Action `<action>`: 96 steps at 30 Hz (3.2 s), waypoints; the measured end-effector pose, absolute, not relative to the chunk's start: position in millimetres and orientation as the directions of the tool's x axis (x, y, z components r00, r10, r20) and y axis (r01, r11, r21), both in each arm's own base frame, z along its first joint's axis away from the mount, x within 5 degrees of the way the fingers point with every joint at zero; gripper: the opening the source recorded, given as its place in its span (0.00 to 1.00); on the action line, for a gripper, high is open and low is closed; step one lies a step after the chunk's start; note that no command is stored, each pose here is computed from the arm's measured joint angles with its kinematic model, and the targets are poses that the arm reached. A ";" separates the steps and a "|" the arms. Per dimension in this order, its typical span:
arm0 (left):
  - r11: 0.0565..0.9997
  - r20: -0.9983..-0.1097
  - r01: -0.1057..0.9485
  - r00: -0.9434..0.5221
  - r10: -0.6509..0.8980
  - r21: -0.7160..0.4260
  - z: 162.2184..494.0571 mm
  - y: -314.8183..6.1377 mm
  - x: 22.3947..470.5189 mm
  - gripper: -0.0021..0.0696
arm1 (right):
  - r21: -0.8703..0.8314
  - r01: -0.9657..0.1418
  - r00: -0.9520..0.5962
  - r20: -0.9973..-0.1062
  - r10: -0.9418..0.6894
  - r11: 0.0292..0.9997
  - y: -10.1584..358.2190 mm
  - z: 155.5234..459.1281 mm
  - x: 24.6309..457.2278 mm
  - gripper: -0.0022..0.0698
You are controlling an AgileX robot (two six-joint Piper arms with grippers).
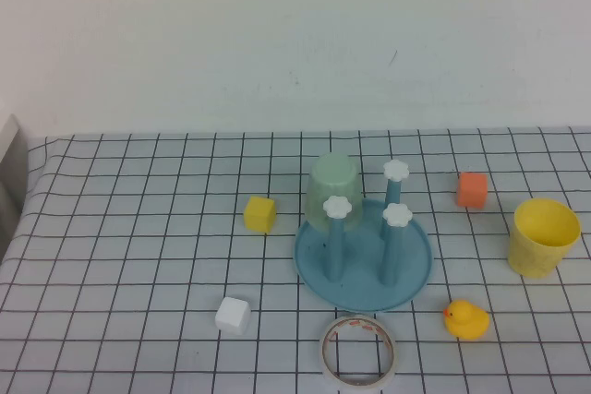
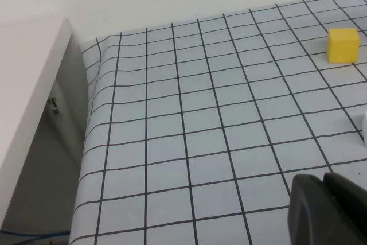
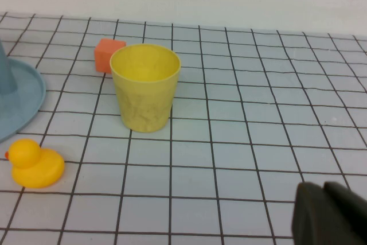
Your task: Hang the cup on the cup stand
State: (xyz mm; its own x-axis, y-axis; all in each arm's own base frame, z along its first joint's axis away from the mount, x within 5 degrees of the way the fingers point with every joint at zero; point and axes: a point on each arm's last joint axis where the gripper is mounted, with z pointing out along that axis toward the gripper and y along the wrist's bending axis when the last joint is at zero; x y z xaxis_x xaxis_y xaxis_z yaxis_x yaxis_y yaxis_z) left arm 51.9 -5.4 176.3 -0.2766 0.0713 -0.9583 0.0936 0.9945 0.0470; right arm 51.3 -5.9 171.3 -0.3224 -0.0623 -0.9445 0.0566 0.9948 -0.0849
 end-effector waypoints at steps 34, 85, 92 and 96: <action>0.995 -0.958 0.093 -0.277 0.071 0.046 176.3 -5.4 51.9 0.03 | -0.085 0.057 -0.322 -0.945 -0.062 0.995 -5.9 171.3 51.3 0.03; 0.992 -0.624 -0.072 0.771 0.123 0.107 278.6 -1.8 21.3 0.03 | 0.064 0.098 0.607 -0.794 -0.009 0.993 -9.1 262.8 35.7 0.03; 0.998 -0.821 0.003 0.568 0.052 0.065 344.3 -0.6 9.2 0.03 | -0.126 0.153 0.501 -0.845 -0.187 0.980 -3.5 319.4 19.7 0.03; 0.997 -0.928 0.017 0.369 0.060 0.071 360.2 -0.9 22.7 0.03 | -0.285 0.148 0.337 -0.886 -0.319 0.947 -0.8 337.3 28.9 0.03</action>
